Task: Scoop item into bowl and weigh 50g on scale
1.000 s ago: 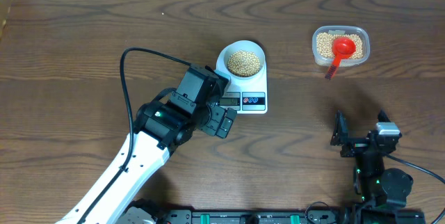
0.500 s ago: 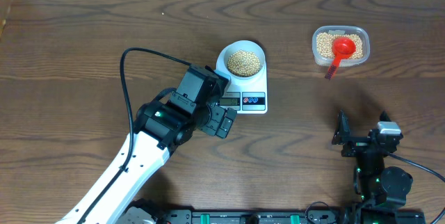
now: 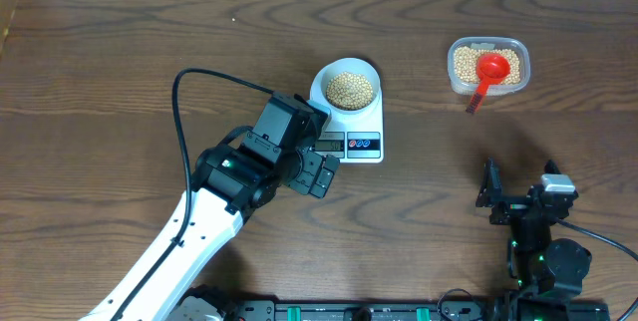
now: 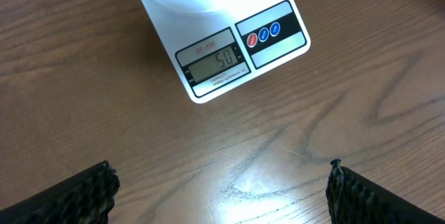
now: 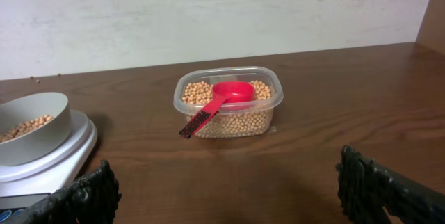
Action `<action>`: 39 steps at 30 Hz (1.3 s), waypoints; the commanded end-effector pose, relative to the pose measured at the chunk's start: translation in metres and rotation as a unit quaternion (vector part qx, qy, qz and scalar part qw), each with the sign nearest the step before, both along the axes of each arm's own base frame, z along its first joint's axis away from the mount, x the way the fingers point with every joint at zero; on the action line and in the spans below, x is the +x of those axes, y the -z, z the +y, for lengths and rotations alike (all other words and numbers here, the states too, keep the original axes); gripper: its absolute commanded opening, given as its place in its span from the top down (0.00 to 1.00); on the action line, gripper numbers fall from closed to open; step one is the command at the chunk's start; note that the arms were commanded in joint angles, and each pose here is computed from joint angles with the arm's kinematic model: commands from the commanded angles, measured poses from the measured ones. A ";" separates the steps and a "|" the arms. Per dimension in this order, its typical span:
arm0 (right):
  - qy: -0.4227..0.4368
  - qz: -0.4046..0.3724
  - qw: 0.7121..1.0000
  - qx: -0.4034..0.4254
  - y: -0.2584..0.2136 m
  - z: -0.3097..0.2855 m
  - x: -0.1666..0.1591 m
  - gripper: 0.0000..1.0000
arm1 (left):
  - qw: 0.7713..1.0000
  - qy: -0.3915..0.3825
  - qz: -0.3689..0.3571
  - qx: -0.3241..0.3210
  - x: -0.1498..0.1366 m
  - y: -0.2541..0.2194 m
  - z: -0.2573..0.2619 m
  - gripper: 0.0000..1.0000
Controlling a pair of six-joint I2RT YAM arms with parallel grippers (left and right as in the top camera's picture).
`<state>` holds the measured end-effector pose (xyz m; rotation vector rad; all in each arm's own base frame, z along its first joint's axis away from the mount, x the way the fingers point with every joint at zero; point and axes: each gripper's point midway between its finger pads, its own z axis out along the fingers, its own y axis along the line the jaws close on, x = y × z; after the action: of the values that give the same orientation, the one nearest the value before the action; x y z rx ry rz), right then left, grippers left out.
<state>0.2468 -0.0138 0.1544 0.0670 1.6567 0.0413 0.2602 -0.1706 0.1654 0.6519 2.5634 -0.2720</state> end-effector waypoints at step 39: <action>0.007 0.005 1.000 -0.006 0.003 -0.003 0.000 0.01 | 0.869 -0.095 -0.443 -0.200 -0.014 -0.068 0.056 0.02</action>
<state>0.2469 -0.0145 0.1534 0.0701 1.6608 0.0383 0.2491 -0.1262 0.2398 0.2930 1.6237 -0.3598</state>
